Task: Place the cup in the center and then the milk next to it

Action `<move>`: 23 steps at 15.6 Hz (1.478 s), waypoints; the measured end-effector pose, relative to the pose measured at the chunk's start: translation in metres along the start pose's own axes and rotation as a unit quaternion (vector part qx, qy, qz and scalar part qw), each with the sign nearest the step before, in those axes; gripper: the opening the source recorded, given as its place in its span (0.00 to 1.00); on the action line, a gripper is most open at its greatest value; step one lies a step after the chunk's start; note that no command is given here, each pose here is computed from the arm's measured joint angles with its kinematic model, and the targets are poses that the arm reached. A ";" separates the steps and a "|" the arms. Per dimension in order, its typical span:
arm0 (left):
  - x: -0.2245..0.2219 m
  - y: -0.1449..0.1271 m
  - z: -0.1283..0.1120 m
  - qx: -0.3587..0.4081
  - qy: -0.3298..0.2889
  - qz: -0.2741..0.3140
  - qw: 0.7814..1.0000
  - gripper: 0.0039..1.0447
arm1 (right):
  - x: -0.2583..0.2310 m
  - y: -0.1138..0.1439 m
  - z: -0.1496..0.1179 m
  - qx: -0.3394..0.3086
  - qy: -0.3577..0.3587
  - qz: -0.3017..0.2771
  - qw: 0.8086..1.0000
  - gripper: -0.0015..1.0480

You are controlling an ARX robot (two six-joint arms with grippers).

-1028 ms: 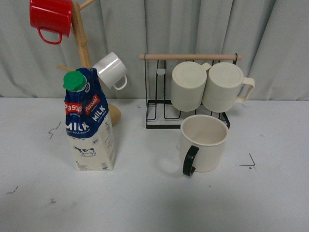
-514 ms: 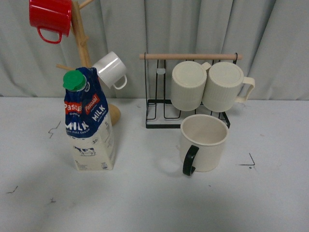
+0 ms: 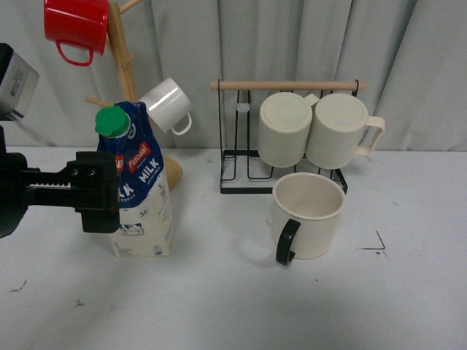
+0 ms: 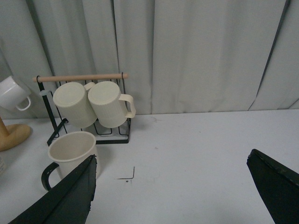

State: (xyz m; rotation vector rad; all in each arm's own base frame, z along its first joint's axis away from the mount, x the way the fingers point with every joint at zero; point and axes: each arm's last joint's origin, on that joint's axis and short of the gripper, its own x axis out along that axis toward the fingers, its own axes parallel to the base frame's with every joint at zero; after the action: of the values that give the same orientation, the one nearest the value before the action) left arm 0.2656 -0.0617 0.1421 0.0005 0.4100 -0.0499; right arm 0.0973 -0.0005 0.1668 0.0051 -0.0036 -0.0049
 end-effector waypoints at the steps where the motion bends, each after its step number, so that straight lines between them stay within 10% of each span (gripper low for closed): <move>1: 0.006 -0.001 -0.002 0.001 0.006 0.001 1.000 0.94 | 0.000 0.000 0.000 0.000 0.000 0.000 1.000 0.94; 11: 0.052 -0.019 0.009 -0.005 -0.015 0.007 1.000 0.92 | 0.000 0.000 0.000 0.000 0.000 0.000 1.000 0.94; 18: 0.056 -0.024 0.005 -0.013 -0.009 0.013 1.000 0.11 | 0.000 0.000 0.000 0.000 0.000 0.000 1.000 0.94; 23: 0.040 -0.056 0.012 -0.008 -0.019 0.000 1.000 0.03 | 0.000 0.000 0.000 0.000 0.000 0.000 1.000 0.94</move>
State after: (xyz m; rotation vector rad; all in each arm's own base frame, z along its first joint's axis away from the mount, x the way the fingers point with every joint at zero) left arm 0.3047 -0.1197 0.1380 -0.0173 0.3724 -0.0469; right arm 0.0973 -0.0005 0.1668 0.0051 -0.0036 -0.0049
